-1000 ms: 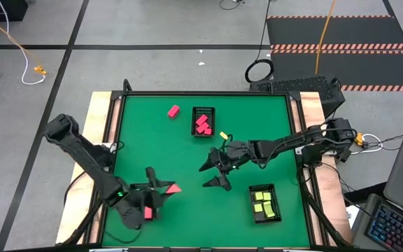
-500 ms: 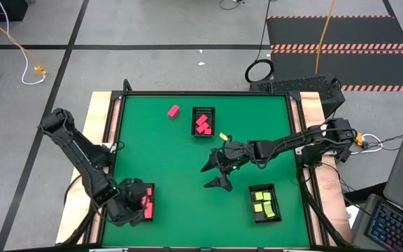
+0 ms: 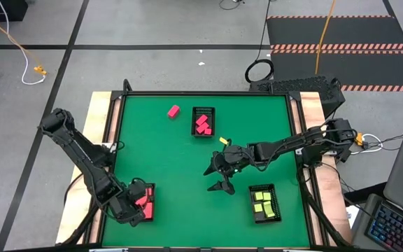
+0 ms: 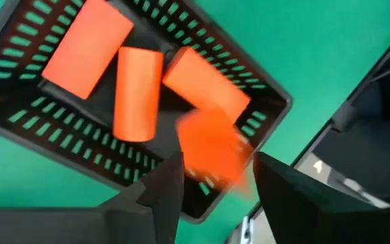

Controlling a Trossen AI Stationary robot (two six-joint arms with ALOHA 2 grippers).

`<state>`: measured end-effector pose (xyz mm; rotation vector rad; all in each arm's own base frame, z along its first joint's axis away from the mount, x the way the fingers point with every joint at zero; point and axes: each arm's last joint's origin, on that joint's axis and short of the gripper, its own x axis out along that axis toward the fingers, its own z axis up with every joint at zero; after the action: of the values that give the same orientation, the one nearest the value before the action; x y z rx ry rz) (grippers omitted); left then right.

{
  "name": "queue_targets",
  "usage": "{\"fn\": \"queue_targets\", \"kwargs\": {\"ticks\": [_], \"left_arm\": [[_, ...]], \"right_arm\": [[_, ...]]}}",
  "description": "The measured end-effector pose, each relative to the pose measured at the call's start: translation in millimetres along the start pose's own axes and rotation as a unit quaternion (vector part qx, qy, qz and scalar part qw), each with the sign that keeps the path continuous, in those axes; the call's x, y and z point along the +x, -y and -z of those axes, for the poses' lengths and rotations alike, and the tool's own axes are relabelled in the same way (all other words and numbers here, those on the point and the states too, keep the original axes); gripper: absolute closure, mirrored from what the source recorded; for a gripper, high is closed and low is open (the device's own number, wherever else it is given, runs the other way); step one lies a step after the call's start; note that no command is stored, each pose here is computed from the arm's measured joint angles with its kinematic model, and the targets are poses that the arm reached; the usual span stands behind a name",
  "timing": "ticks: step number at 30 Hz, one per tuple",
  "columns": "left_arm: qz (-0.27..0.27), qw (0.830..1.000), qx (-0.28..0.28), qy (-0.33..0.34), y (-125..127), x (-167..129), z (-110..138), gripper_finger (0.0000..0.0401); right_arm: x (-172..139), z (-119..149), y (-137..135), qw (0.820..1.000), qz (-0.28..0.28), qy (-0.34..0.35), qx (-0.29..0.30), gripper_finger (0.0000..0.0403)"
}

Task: Sort & place blocks by color
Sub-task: Put the orange block into the bottom left black bin, then put the red block into the top black bin

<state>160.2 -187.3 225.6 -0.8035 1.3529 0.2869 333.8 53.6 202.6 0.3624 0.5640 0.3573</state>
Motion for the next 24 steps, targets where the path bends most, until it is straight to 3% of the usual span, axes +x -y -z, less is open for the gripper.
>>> {"fn": "queue_targets", "kwargs": {"ticks": [5, 11, 19, 24], "left_arm": [[-0.001, 1.0, -0.006, -0.007, 0, 0, -5, 0.0191], [-0.042, 0.999, 0.005, 0.009, -9, -1, -22, 0.0154], [-0.071, 0.986, 0.023, 0.152, -23, -13, -85, 0.0133], [-0.117, 0.964, -0.049, 0.232, -52, -32, -132, 0.0133]], "right_arm": [[0, 1, 0, 1.0, 0.002, -0.006, 0.001, 0.0062], [0, 3, 1, 1.0, 0.004, -0.013, -0.012, 0.0062], [-2, 1, 6, 0.999, 0.011, -0.009, -0.045, 0.0062], [-5, -2, 15, 0.999, 0.023, -0.003, -0.044, 0.0062]]}}
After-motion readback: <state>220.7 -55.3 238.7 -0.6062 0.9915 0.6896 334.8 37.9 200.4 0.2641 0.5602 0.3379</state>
